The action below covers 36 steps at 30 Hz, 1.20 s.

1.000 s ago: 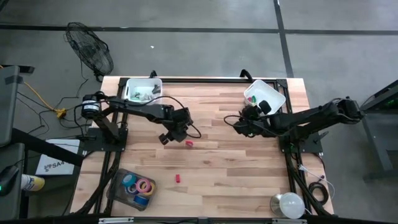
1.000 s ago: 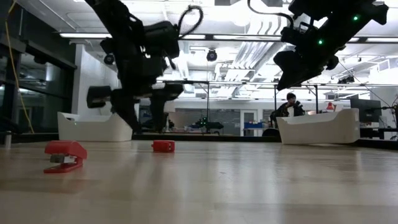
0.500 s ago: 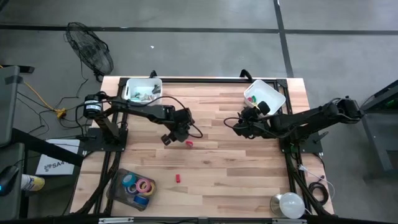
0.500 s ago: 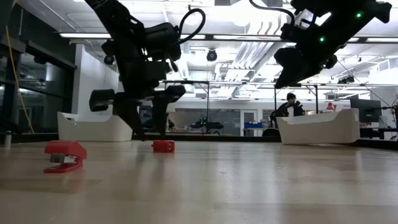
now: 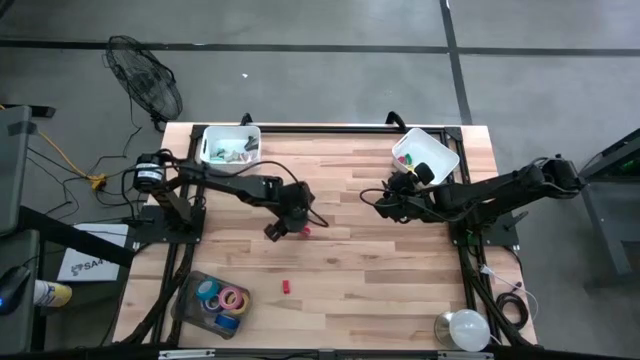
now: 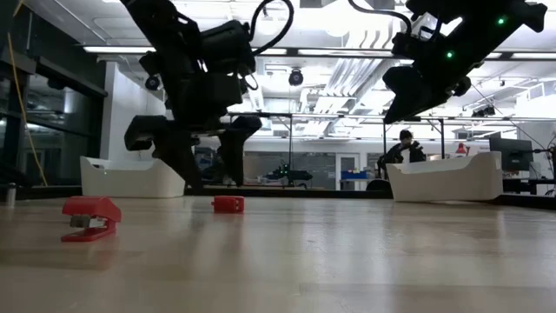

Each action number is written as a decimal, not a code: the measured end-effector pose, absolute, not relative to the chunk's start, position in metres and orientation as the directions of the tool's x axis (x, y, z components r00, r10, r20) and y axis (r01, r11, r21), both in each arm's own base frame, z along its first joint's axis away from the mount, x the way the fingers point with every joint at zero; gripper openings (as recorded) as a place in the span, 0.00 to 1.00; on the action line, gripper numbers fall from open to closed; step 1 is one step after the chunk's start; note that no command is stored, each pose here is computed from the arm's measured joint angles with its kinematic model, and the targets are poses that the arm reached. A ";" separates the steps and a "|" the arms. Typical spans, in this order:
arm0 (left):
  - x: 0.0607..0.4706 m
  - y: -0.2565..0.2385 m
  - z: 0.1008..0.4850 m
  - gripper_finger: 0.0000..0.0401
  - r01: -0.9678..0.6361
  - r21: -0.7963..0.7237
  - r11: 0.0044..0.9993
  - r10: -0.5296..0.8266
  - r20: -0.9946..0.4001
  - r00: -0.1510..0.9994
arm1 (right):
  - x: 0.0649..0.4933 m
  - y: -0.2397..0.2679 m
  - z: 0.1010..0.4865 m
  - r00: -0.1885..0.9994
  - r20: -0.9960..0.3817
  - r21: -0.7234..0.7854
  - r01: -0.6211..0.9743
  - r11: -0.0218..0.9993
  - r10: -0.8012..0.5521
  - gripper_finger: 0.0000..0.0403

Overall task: Pick and place Stapler, Stapler remover, tape
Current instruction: Put the top red stapler into the right white bin

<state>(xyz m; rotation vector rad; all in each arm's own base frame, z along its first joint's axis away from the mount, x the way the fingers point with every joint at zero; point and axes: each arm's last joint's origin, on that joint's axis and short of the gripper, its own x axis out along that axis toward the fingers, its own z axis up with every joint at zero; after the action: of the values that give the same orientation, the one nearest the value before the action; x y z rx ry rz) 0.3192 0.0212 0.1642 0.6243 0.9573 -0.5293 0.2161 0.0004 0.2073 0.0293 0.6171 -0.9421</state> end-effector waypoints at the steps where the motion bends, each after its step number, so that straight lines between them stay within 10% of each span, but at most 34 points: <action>1: 0.320 0.020 0.165 0.69 0.652 0.261 0.712 -0.128 -0.864 0.487 | 0.216 0.000 0.207 0.430 -0.507 -0.237 0.764 0.600 -0.747 0.43; 36: 0.328 0.019 0.143 0.67 0.502 0.128 0.855 -0.136 -0.880 0.456 | 0.217 0.001 0.207 0.443 -0.515 -0.219 0.760 0.612 -0.734 0.43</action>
<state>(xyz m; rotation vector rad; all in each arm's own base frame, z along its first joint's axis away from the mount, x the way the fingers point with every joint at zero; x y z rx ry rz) 0.3280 0.0186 0.1434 0.4000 1.0286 -0.4067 0.2172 0.0008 0.2074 0.0463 0.6145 -0.9263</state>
